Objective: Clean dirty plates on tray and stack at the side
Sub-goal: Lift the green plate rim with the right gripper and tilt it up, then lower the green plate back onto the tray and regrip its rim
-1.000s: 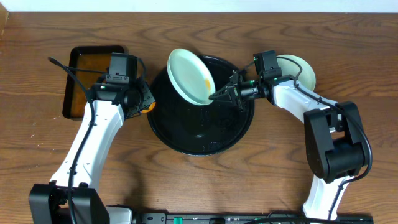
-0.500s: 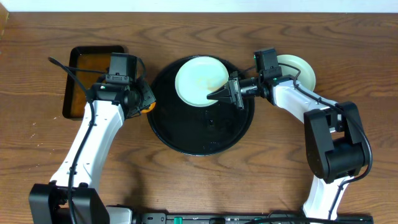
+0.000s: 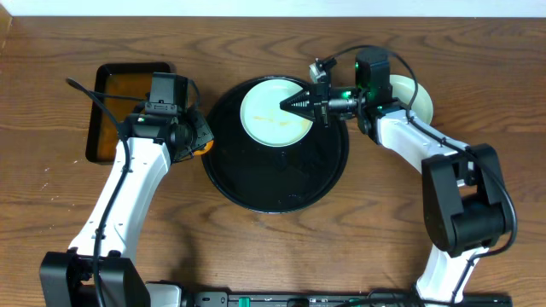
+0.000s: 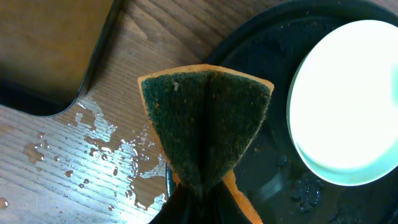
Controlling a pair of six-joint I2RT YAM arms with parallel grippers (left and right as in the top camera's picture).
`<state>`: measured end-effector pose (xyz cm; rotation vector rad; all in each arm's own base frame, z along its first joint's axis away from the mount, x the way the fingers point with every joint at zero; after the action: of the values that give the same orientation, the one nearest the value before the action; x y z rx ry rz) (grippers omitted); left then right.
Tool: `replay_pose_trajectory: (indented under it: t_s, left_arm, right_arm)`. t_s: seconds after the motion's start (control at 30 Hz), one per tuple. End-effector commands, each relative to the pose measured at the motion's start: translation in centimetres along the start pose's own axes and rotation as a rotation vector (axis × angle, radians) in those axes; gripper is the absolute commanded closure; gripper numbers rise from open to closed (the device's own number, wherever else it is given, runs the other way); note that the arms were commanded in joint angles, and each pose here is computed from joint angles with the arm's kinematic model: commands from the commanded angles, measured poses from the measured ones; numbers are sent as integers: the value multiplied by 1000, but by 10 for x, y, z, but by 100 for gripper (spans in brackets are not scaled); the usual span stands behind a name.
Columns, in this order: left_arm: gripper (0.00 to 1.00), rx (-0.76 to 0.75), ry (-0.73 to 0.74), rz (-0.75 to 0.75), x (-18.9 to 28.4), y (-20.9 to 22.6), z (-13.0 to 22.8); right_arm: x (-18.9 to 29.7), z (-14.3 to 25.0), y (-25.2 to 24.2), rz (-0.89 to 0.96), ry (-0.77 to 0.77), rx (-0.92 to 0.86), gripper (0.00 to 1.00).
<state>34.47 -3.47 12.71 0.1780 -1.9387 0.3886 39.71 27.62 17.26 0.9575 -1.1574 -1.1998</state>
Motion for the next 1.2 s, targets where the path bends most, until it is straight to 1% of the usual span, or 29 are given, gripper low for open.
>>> replay_pose_trajectory:
  t_s: [0.0, 0.1, 0.2, 0.23, 0.3, 0.37, 0.43, 0.47, 0.53, 0.57, 0.6, 0.63, 0.67, 0.7, 0.73, 0.8, 0.83, 1.03, 1.17]
  left_arm:
    - [92, -4, 11, -21, -3, 5, 4]
    - [92, -4, 11, -21, -3, 5, 4]
    - [92, -4, 11, -21, -3, 5, 4]
    - [92, -4, 11, -21, -3, 5, 4]
    - [92, -4, 11, -21, -3, 5, 4]
    - [92, -4, 11, -21, -3, 5, 4]
    - [92, -4, 10, -20, -3, 5, 4]
    - [92, -4, 7, -19, -3, 5, 3]
    - [92, -4, 4, -18, -3, 5, 2]
    - [92, -4, 3, -17, -3, 4, 2]
    - [92, -4, 3, -17, -3, 4, 2]
    - [92, -4, 4, -18, -3, 5, 2]
    - [92, -4, 4, -18, -3, 5, 2]
    - [93, -4, 4, -18, -3, 5, 2]
    - [92, -4, 4, -18, -3, 5, 2]
    - [92, -4, 4, -18, -3, 5, 2]
    - [92, -4, 4, -18, -3, 5, 2]
    - [92, -3, 4, -17, -3, 5, 2]
    - [92, -3, 4, -17, -3, 4, 2]
  right_arm:
    - [1, 4, 21, -9, -12, 181, 96]
    - [2, -5, 10, 37, -70, 177, 94]
    - [7, -21, -21, 180, -188, 140, 92]
    - [11, -26, -36, 258, -236, 129, 91]
    - [28, -36, -72, 513, -347, 110, 89]
    - [44, -34, -91, 730, -384, 128, 89]
    - [48, -29, -89, 868, -362, 206, 90]
    - [48, -27, -86, 905, -352, 237, 90]
    - [48, -25, -75, 997, -363, 287, 87]
    - [48, -25, -70, 1029, -379, 304, 84]
    - [46, -26, -64, 1058, -397, 328, 68]
    - [44, -27, -59, 1081, -416, 353, 41]
    - [43, -28, -56, 1098, -433, 371, 27]
    - [43, -30, -54, 1118, -461, 377, 20]
    - [46, -31, -54, 1143, -504, 360, 18]
    - [52, -33, -59, 1184, -573, 304, 18]
    - [52, -33, -64, 1188, -582, 280, 18]
    - [46, -32, -93, 1178, -597, 111, 22]
    - [39, -34, -110, 1181, -580, 69, 26]
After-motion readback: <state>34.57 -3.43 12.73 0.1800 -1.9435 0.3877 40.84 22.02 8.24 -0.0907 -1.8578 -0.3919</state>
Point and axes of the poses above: each gripper's point midway between its finger pads, its own x axis back along the fingers, its own y axis along the line the jaws close on, z = x × y, the point moved 1 cm from there along x, back along the fingers, and after that the axes turned 7 degrees about -x, right-handed, at the moved point
